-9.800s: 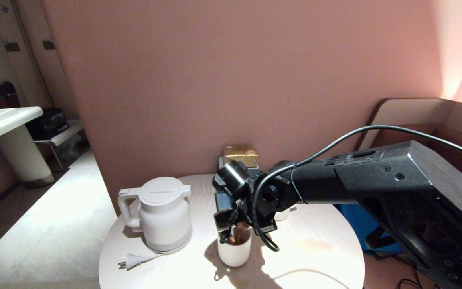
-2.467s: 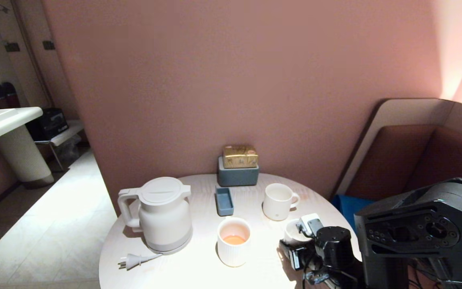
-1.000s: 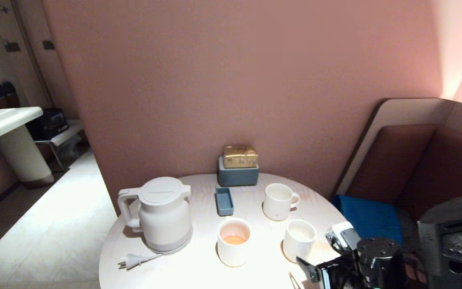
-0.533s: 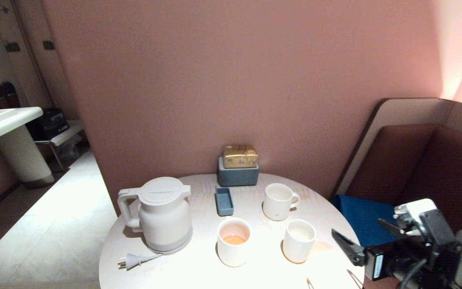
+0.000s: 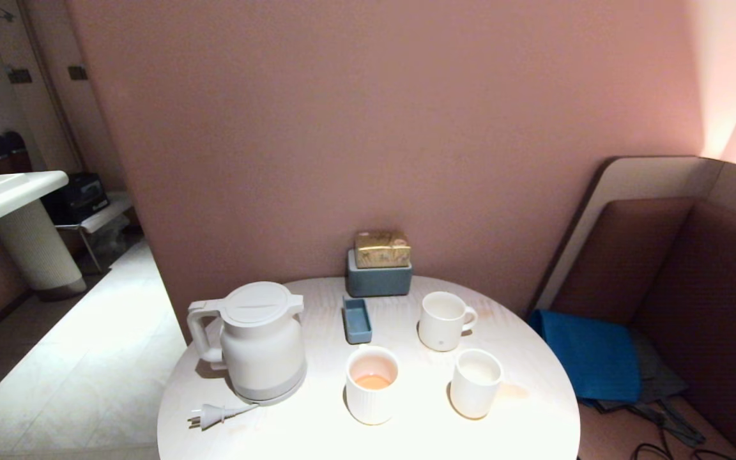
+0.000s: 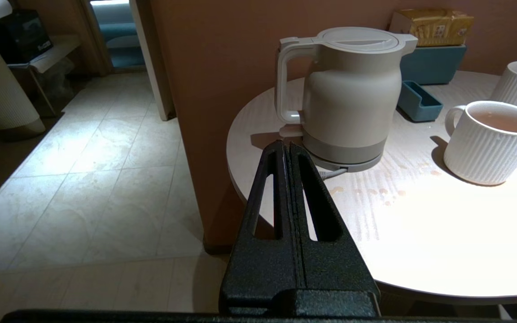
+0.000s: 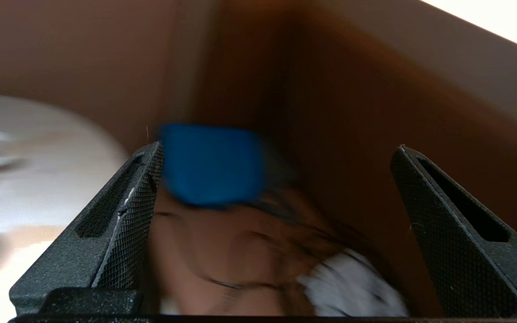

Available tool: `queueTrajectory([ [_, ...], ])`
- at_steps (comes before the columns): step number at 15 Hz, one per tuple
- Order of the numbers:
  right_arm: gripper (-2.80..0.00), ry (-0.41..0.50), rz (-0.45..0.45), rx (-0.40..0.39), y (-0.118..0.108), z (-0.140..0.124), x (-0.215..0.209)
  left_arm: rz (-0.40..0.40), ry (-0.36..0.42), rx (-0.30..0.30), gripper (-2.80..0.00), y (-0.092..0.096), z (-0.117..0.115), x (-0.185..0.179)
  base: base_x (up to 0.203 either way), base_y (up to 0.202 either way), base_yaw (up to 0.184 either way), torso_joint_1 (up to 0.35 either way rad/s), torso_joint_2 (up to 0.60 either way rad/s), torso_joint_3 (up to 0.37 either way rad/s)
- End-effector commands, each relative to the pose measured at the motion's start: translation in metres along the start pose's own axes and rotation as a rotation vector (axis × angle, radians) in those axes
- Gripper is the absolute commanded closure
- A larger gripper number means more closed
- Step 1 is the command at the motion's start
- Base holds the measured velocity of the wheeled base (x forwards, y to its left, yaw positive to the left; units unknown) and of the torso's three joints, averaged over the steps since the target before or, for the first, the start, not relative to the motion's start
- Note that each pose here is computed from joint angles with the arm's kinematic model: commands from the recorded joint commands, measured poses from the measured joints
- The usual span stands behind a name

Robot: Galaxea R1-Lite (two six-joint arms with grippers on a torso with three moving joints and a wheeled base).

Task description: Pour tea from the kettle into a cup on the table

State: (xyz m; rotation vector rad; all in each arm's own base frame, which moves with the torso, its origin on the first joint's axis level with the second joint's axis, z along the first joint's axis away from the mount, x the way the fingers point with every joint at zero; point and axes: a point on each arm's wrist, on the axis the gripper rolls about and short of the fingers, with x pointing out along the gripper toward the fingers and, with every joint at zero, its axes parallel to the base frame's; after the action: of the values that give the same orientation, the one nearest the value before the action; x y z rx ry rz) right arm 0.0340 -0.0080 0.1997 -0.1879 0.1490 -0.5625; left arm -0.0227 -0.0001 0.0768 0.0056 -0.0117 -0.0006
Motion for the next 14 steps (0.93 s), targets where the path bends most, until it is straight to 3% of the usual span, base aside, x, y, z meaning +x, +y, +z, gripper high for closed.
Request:
queueTrajectory([
  [1,-2.8,-0.071,-0.183,0.098,-0.034,-0.02,-0.035,0.001,-0.001,-0.001,0.0,0.0,0.0,0.0,0.0,0.0,0.0,0.0,0.0,0.0],
  [3,-2.8,-0.094,-0.33,0.129,-0.04,-0.031,-0.052,0.001,-0.001,0.001,0.0,0.0,0.0,0.0,0.0,0.0,0.0,0.0,0.0,0.0],
  [4,-2.8,-0.121,-0.332,0.143,-0.042,-0.034,-0.057,0.001,-0.001,0.0,0.0,0.0,0.0,0.0,0.0,0.0,0.0,0.0,0.0,0.0],
  [5,-2.8,-0.169,-0.248,0.157,-0.041,-0.034,-0.059,0.001,-0.001,0.001,0.0,0.0,0.0,0.0,0.0,0.0,0.0,0.0,0.0,0.0],
  [6,-2.8,-0.236,-0.088,0.166,-0.039,-0.037,-0.062,0.001,-0.001,0.0,0.0,0.0,0.0,0.0,0.0,0.0,0.0,0.0,0.0,0.0],
  [7,-2.8,-0.304,0.129,0.157,-0.035,-0.044,-0.066,0.001,-0.001,-0.001,0.0,0.0,0.0,0.0,0.0,0.0,0.0,0.0,0.0,0.0],
  [8,-2.8,-0.324,0.333,0.124,-0.029,-0.06,-0.067,0.001,-0.001,-0.001,0.0,0.0,0.0,0.0,0.0,0.0,0.0,0.0,0.0,0.0],
  [9,-2.8,-0.276,0.463,0.068,-0.019,-0.082,-0.063,0.001,-0.002,0.0,0.0,0.0,0.0,0.0,0.0,0.0,0.0,0.0,0.0,0.0],
  [12,-2.8,-0.16,0.574,0.009,0.002,-0.128,-0.044,0.001,-0.001,-0.001,0.0,0.0,0.0,0.0,0.0,0.0,0.0,0.0,0.0,0.0],
  [14,-2.8,-0.179,0.599,0.071,0.005,-0.131,-0.042,0.001,-0.001,-0.001,0.0,0.0,0.0,0.0,0.0,0.0,0.0,0.0,0.0,0.0],
])
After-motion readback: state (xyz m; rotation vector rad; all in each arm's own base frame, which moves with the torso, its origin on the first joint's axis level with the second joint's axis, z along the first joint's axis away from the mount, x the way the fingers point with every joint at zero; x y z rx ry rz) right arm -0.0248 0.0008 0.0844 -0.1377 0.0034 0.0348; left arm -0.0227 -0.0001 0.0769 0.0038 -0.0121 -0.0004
